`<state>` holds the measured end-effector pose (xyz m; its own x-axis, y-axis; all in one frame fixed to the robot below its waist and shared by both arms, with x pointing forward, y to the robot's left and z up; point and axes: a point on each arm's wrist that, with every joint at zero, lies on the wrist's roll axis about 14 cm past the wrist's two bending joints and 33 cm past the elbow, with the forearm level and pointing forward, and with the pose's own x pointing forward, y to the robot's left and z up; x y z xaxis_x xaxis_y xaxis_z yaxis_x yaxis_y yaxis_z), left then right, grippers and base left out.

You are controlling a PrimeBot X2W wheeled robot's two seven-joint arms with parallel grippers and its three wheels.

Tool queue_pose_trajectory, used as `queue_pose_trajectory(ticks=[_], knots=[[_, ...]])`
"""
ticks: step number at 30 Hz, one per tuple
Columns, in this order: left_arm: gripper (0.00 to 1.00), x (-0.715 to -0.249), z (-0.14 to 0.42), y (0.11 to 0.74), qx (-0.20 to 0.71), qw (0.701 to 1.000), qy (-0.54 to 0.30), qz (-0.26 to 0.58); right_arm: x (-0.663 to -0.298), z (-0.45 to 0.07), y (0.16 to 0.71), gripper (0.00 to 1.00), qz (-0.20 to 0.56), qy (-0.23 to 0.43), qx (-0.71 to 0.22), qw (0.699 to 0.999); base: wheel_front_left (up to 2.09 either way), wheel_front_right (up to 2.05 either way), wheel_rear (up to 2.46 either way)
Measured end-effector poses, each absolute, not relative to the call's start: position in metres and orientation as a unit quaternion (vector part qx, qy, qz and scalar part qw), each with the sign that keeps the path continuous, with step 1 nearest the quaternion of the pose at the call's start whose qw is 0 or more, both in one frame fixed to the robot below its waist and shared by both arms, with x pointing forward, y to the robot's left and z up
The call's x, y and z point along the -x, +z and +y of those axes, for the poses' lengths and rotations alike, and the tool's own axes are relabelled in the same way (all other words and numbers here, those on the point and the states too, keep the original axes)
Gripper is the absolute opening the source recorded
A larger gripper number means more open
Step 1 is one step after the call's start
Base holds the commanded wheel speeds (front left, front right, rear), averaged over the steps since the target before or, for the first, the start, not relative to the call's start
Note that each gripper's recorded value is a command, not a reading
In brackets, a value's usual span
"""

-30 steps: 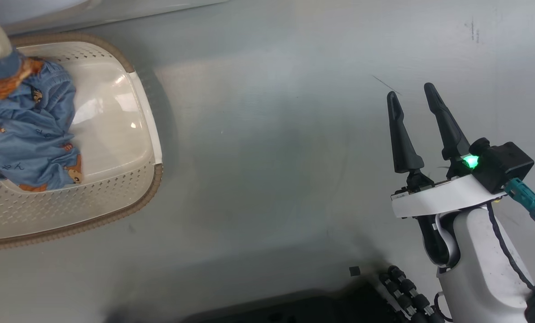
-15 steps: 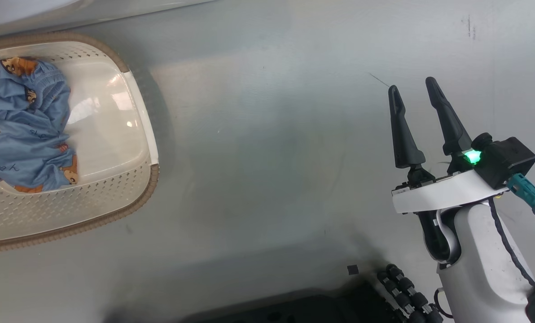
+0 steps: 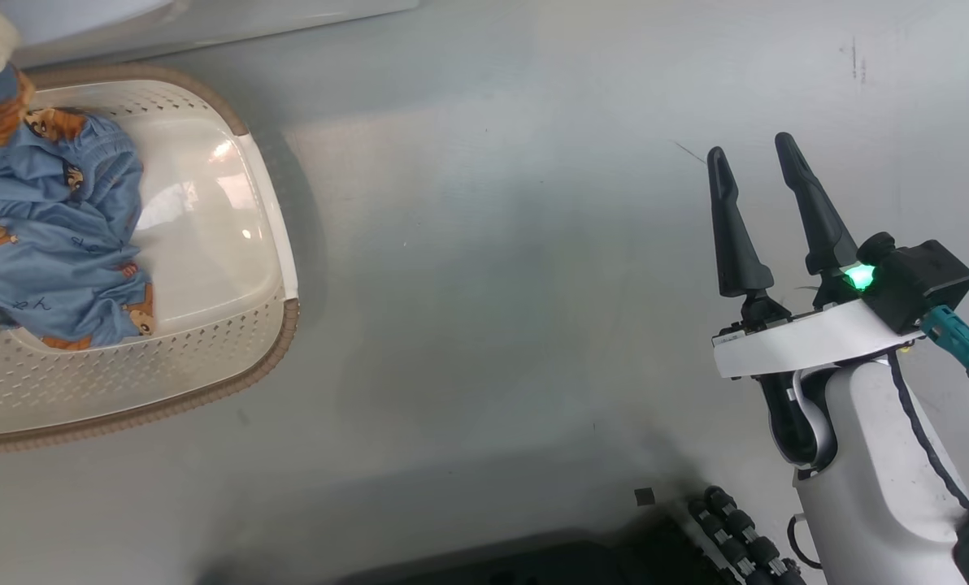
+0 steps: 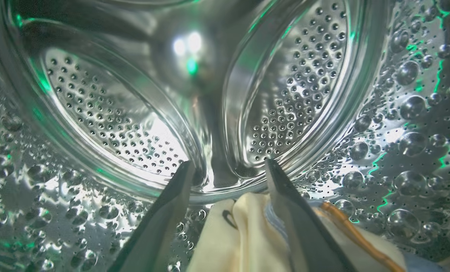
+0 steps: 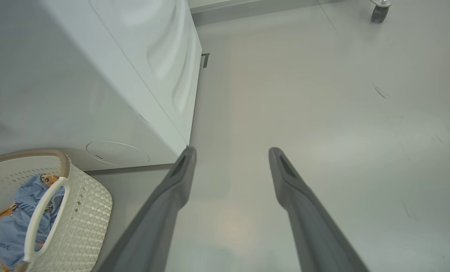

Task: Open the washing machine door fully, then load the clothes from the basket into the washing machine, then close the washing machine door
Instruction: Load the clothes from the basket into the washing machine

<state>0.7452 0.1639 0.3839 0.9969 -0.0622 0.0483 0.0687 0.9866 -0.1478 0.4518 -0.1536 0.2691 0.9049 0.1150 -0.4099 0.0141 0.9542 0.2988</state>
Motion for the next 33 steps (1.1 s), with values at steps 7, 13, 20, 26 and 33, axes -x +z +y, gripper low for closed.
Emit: queue_pose_trajectory(ticks=[7,13,20,26,33], knots=[[1.0,-0.739,0.166,0.385,0.087,0.996,-0.027,-0.011,-0.455,-0.152,0.275,1.0,0.209,0.028,-0.151,0.966,0.0,0.0,0.0],[1.0,-0.733,0.164,0.39,0.089,0.996,-0.033,-0.009,-0.458,-0.152,0.28,1.0,0.202,0.028,-0.152,0.967,0.0,0.0,0.0],[1.0,-0.728,0.168,0.408,0.084,0.996,-0.034,-0.027,-0.462,-0.145,0.285,1.0,0.195,0.037,-0.157,0.967,0.0,0.0,0.0],[1.0,-0.715,0.167,0.409,0.083,0.995,-0.039,-0.03,-0.464,-0.144,0.289,1.0,0.19,0.04,-0.158,0.968,0.0,0.0,0.0],[1.0,-0.706,0.175,0.425,0.092,0.994,-0.033,-0.055,-0.465,-0.141,0.292,1.0,0.185,0.044,-0.16,0.969,0.0,0.0,0.0]])
